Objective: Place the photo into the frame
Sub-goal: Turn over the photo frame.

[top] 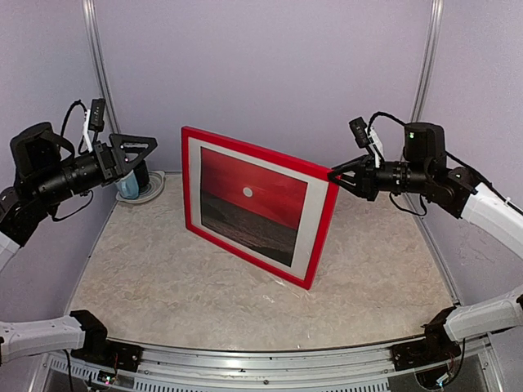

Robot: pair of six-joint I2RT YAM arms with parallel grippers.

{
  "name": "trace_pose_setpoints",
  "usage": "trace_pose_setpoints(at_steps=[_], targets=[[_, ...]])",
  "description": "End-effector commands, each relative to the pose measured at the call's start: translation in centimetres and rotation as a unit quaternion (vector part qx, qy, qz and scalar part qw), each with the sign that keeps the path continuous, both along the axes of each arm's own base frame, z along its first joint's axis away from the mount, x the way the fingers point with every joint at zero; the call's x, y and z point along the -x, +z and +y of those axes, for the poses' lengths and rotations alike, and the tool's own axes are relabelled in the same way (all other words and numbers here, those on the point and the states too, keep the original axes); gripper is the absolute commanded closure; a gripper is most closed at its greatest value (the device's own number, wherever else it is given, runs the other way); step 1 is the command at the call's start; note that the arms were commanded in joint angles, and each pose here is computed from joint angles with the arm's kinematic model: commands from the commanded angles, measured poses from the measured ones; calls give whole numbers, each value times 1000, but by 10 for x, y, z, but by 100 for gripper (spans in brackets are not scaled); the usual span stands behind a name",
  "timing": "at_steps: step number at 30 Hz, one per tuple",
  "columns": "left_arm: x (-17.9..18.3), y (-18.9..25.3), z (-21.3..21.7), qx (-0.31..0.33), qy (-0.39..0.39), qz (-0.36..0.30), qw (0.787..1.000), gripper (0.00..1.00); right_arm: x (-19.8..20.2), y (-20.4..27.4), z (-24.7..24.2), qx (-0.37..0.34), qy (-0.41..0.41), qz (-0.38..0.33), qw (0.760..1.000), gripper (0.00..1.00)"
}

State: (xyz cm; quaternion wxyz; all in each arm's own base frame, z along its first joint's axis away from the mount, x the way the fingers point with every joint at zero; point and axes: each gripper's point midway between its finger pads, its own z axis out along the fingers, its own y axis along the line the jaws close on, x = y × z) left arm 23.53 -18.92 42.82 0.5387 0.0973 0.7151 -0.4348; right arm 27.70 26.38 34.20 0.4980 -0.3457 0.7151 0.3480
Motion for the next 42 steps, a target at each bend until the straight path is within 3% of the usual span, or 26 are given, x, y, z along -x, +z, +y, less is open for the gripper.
trace_pose_setpoints(at_steps=[1, 13, 19, 34, 42], targets=[[1, 0, 4, 7, 8, -6, 1000, 16, -5, 35, 0, -53, 3, -8, 999, 100], [1, -22, 9, 1, 21, 6, 1000, 18, -14, 11, 12, -104, 106, 68, 987, 100], [-10, -42, 18, -8, 60, 32, 998, 18, -28, -10, 21, -90, 124, 93, 984, 100], [-75, -159, 83, -13, 229, 186, 955, 11, -93, -75, 9, -48, 95, 176, 979, 100], [-104, -214, 93, 21, 234, 216, 948, 11, -114, -99, 1, -55, 109, 226, 966, 100]])
